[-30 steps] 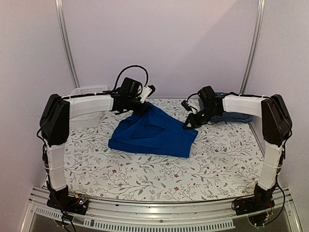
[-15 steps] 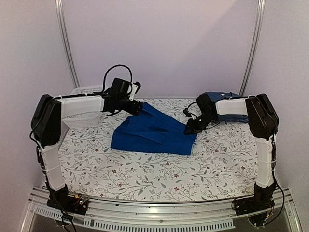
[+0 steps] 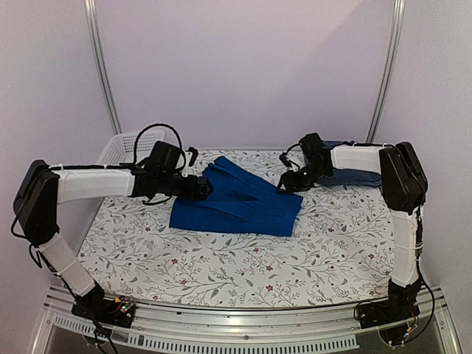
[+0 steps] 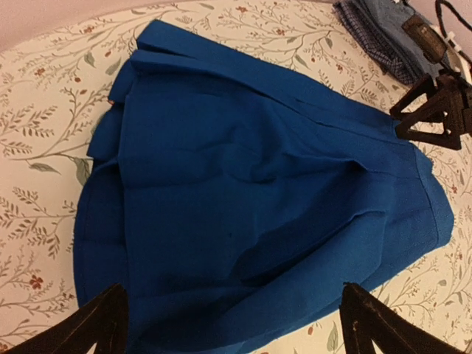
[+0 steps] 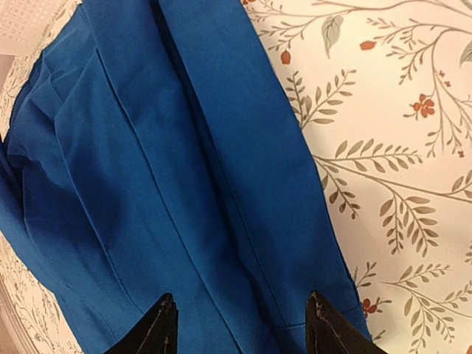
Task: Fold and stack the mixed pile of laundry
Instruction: Fold the crumpled skirt at the center of the board, then rotate the rectangle-folded skirt at the center of the board.
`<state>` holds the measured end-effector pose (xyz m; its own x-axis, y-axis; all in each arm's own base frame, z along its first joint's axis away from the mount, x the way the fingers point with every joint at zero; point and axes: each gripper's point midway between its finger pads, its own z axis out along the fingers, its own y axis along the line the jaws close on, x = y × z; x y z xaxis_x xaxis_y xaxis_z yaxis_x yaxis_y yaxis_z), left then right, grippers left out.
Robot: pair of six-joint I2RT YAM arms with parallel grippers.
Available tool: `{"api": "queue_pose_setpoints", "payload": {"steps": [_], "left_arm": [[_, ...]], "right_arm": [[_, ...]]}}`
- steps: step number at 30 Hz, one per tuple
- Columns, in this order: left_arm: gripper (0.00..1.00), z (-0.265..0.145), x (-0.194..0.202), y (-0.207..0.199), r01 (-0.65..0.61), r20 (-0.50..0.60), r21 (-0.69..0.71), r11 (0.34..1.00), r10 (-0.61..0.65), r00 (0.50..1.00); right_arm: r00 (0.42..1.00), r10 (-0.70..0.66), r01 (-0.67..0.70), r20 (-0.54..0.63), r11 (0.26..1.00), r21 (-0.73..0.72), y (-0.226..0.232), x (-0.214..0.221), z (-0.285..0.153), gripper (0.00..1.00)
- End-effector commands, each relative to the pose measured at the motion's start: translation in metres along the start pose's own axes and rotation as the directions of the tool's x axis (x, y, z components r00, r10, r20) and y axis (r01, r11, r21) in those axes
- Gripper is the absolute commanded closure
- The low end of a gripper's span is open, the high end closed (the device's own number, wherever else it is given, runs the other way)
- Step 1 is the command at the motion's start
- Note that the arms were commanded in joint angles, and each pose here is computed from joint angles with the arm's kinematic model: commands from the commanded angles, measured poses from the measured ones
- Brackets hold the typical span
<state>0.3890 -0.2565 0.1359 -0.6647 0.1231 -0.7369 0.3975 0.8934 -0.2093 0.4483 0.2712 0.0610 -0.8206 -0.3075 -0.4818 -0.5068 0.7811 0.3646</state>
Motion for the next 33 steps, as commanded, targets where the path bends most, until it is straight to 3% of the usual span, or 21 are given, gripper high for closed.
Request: {"api": "queue_pose_setpoints", "payload": {"steps": [1,5,10,16,20,23,26,29,33], "left_arm": [[0.0,0.005,0.039,-0.018,0.087,-0.092,0.043,0.995,-0.083,0.992],[0.0,0.019,0.064,0.0,0.144,-0.144,-0.016,0.989,-0.145,0.979],[0.0,0.033,0.064,0.04,0.193,-0.142,-0.108,0.975,-0.207,0.968],[0.0,0.036,0.051,0.087,0.209,-0.117,-0.184,0.96,-0.232,0.966],[0.0,0.022,0.026,0.11,0.213,-0.047,-0.198,0.957,-0.227,0.973],[0.0,0.013,0.006,0.101,0.196,-0.021,-0.172,0.965,-0.203,0.979],[0.0,0.002,-0.002,0.075,0.162,-0.008,-0.129,0.978,-0.165,0.986],[0.0,-0.008,-0.002,0.039,0.111,-0.008,-0.111,0.988,-0.113,0.994],[0.0,-0.02,0.009,-0.013,0.118,-0.025,-0.02,0.993,-0.119,0.993]], "right_arm": [[0.996,0.03,-0.032,-0.089,0.999,-0.023,-0.012,0.027,0.032,0.43],[0.985,0.024,-0.029,-0.169,0.999,-0.024,-0.016,0.057,0.046,0.5],[0.974,0.024,-0.042,-0.226,0.996,-0.075,0.01,0.101,0.043,0.59],[0.953,-0.003,-0.07,-0.302,0.971,-0.23,0.1,0.165,0.028,0.64],[0.945,-0.035,-0.12,-0.324,0.888,-0.444,0.193,0.198,0.01,0.55],[0.954,-0.052,-0.114,-0.296,0.848,-0.517,0.226,0.196,-0.013,0.51],[0.979,0.01,-0.102,-0.206,0.892,-0.441,0.202,0.168,-0.028,0.49],[0.989,0.079,-0.121,-0.128,0.92,-0.371,0.172,0.14,-0.034,0.55],[0.992,0.115,-0.127,-0.053,0.93,-0.344,0.166,0.108,-0.033,0.56]]}}
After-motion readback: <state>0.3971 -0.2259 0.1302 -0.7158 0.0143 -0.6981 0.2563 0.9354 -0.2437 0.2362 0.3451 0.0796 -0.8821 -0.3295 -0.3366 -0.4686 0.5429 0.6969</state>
